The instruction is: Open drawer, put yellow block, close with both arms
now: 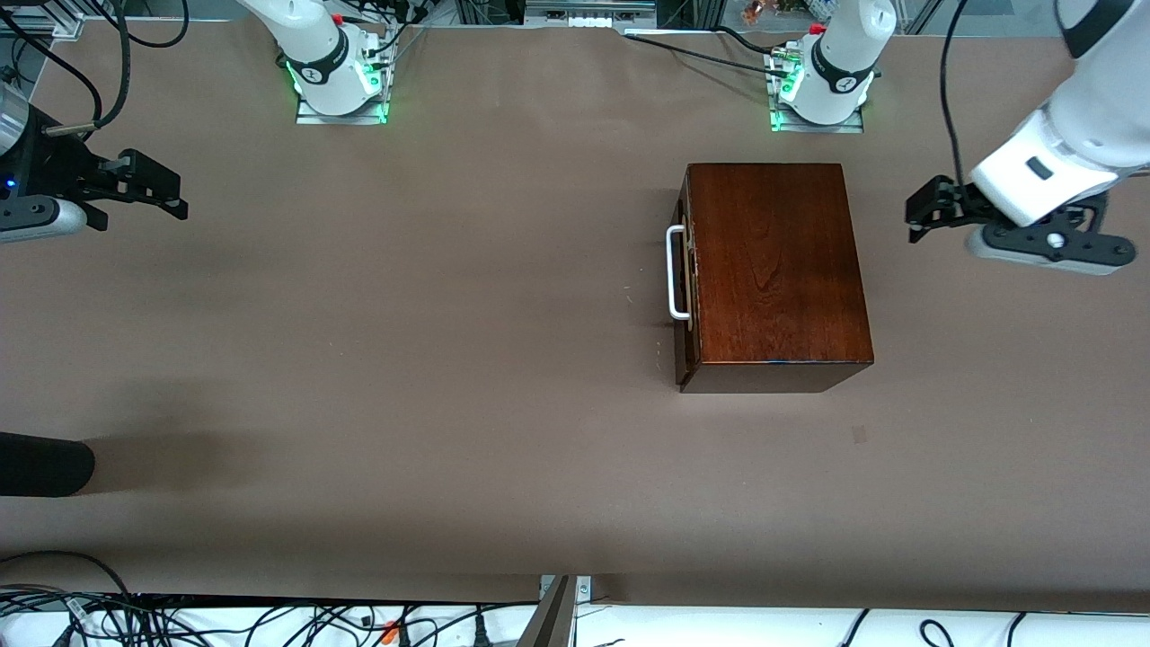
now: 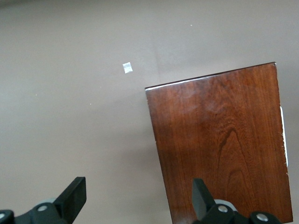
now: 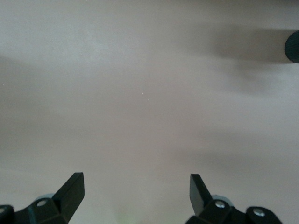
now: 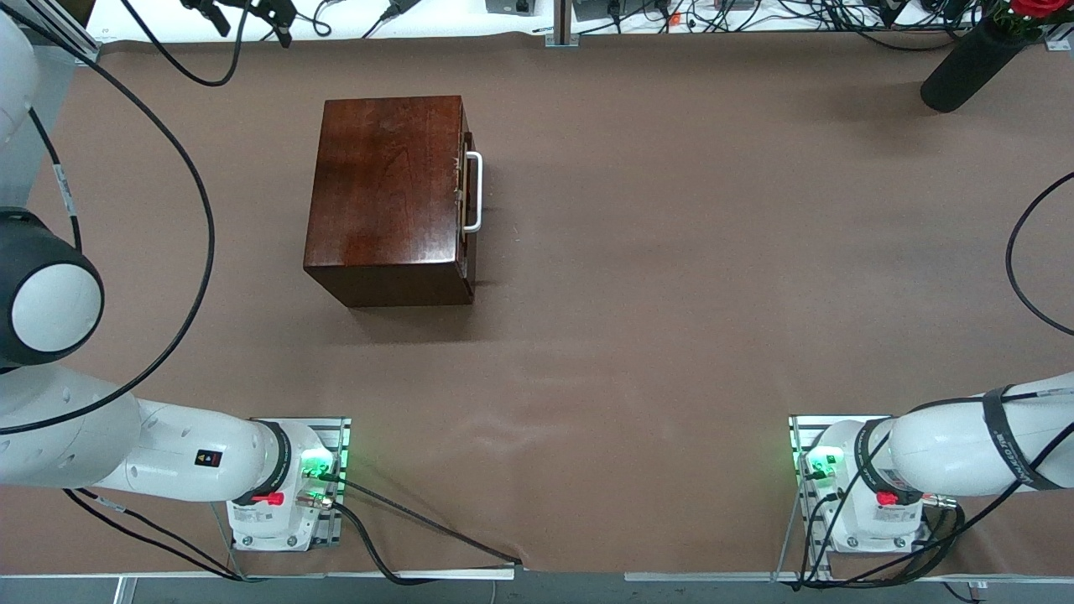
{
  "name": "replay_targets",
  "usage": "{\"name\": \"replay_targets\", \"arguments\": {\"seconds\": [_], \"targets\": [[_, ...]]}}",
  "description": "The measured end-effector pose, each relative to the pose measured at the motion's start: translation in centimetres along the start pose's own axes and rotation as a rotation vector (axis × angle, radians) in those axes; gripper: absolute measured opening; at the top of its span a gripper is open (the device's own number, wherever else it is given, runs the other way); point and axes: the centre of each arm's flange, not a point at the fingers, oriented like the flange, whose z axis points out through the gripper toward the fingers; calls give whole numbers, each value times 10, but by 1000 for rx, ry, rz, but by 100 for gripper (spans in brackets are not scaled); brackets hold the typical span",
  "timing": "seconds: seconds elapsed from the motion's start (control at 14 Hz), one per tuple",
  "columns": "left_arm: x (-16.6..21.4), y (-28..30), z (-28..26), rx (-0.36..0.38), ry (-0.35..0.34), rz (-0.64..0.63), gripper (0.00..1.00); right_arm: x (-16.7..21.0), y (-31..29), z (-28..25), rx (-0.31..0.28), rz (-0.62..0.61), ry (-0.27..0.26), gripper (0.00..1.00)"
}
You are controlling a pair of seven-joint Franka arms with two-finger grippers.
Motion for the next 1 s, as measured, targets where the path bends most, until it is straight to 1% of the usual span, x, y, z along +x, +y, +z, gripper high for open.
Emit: {"name": "replay_targets", "arguments": {"seconds": [0.14, 0.43, 1.0], "targets": [[-3, -12, -4, -13, 7, -25, 100, 0, 0, 0, 0, 0, 0, 100], [-4, -14, -5, -14, 8, -56, 100, 0, 1, 0, 0, 2, 0, 100], [-4, -17, -5, -14, 3, -65, 100, 0, 2, 0, 0, 3, 0, 100]]}}
